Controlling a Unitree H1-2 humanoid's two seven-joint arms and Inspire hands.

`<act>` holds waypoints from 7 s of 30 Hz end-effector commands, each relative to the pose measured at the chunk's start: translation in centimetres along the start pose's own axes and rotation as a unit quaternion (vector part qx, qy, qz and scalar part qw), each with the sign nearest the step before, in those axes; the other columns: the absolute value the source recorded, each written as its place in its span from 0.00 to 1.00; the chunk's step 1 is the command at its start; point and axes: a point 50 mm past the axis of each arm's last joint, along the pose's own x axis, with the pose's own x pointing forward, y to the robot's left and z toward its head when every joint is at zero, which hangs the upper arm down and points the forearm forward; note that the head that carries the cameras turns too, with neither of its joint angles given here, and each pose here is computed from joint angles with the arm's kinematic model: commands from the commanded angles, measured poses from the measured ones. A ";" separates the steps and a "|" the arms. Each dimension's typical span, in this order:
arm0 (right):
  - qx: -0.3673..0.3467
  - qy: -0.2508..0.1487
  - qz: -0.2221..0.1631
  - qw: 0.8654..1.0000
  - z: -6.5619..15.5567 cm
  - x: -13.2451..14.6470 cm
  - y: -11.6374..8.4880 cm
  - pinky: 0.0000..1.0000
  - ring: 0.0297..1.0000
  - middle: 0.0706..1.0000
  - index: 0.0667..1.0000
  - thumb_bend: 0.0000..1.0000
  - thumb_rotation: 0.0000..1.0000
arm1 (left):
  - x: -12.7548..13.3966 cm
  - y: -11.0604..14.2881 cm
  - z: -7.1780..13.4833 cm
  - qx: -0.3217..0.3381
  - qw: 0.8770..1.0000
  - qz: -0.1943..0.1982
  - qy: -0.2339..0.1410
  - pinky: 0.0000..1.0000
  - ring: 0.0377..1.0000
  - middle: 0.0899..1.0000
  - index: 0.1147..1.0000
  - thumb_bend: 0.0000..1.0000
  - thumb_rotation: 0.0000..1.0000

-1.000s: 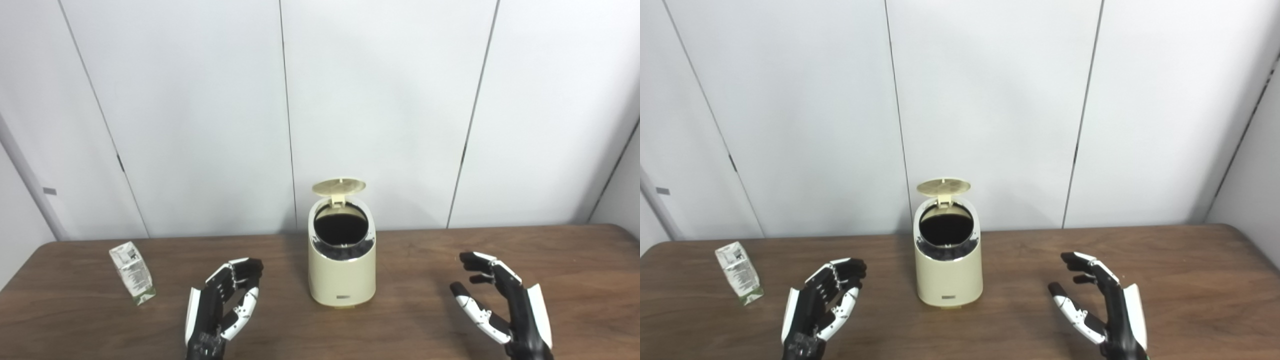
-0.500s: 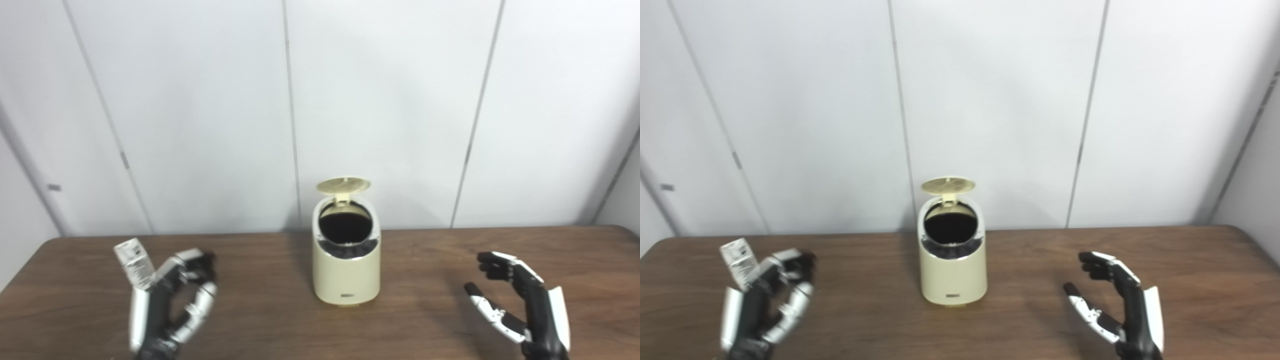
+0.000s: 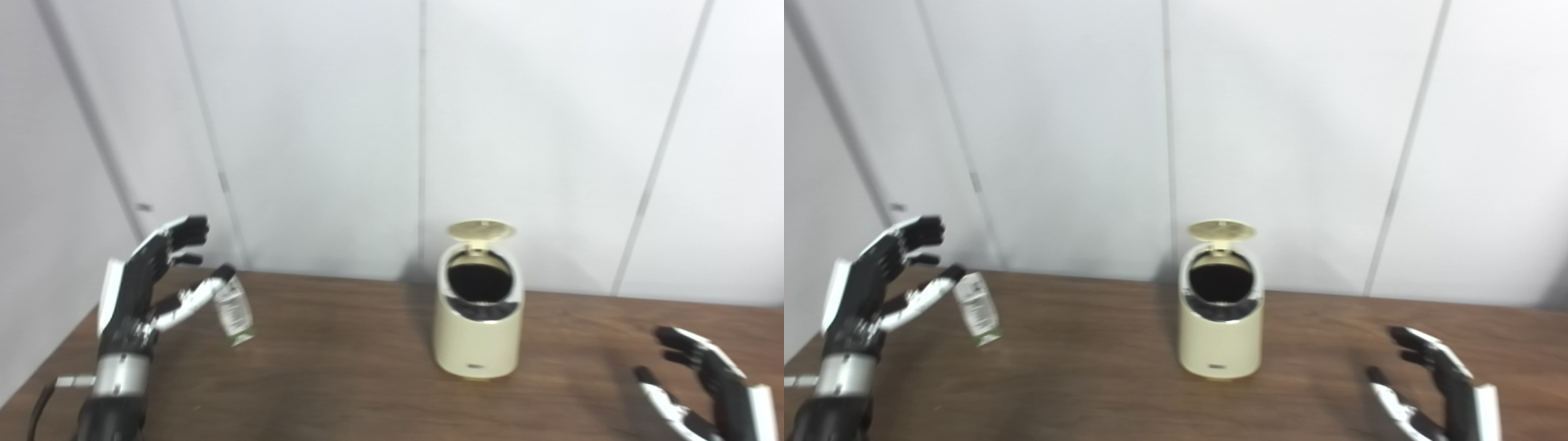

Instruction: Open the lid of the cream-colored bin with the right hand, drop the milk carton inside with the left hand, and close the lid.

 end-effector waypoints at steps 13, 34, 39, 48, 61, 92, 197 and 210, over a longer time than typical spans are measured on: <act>-0.013 0.068 0.021 0.997 -3.7 -1.6 -4.9 0.52 0.64 0.65 0.62 0.40 0.57 | 0.7 -0.8 -2.2 -0.057 0.996 0.013 0.074 0.84 0.86 0.88 0.93 0.85 0.51; -0.032 0.078 0.033 0.996 -5.7 -0.4 -7.8 0.47 0.59 0.61 0.58 0.38 0.63 | 3.5 -2.6 -4.0 -0.018 0.991 -0.057 0.124 0.93 0.95 0.96 1.00 1.00 0.41; -0.012 0.086 0.030 0.996 -6.1 -0.5 -7.4 0.47 0.59 0.61 0.58 0.35 0.56 | 3.6 -1.8 -5.2 -0.016 0.987 -0.054 0.148 0.93 0.97 0.99 1.00 0.99 0.45; 0.004 0.090 0.038 0.995 -6.3 -0.6 -6.8 0.49 0.59 0.61 0.58 0.36 0.53 | 3.3 -1.3 -7.1 -0.026 0.986 -0.044 0.161 0.93 0.97 0.99 1.00 1.00 0.43; -0.014 0.100 0.035 0.994 -6.5 -0.7 -6.3 0.47 0.58 0.61 0.57 0.39 0.59 | 2.9 -1.1 -7.4 -0.060 0.992 -0.010 0.108 0.88 0.93 0.93 0.98 1.00 0.38; -0.019 0.108 0.036 0.993 -5.4 -1.5 -5.9 0.45 0.56 0.58 0.55 0.43 0.60 | 9.5 0.5 -1.1 0.401 0.873 -0.264 0.089 0.68 0.80 0.84 0.83 1.00 0.14; -0.023 0.124 0.079 0.989 -3.7 -2.8 -3.7 0.49 0.62 0.63 0.60 0.48 0.67 | 8.5 -6.9 -5.6 0.431 0.888 -0.158 -0.038 0.28 0.29 0.35 0.45 0.52 0.00; -0.003 0.115 0.071 0.991 -3.0 -2.2 -0.6 0.48 0.62 0.64 0.62 0.29 0.56 | 7.7 -8.6 -1.7 0.017 0.999 0.039 0.010 0.35 0.40 0.43 0.47 0.50 0.00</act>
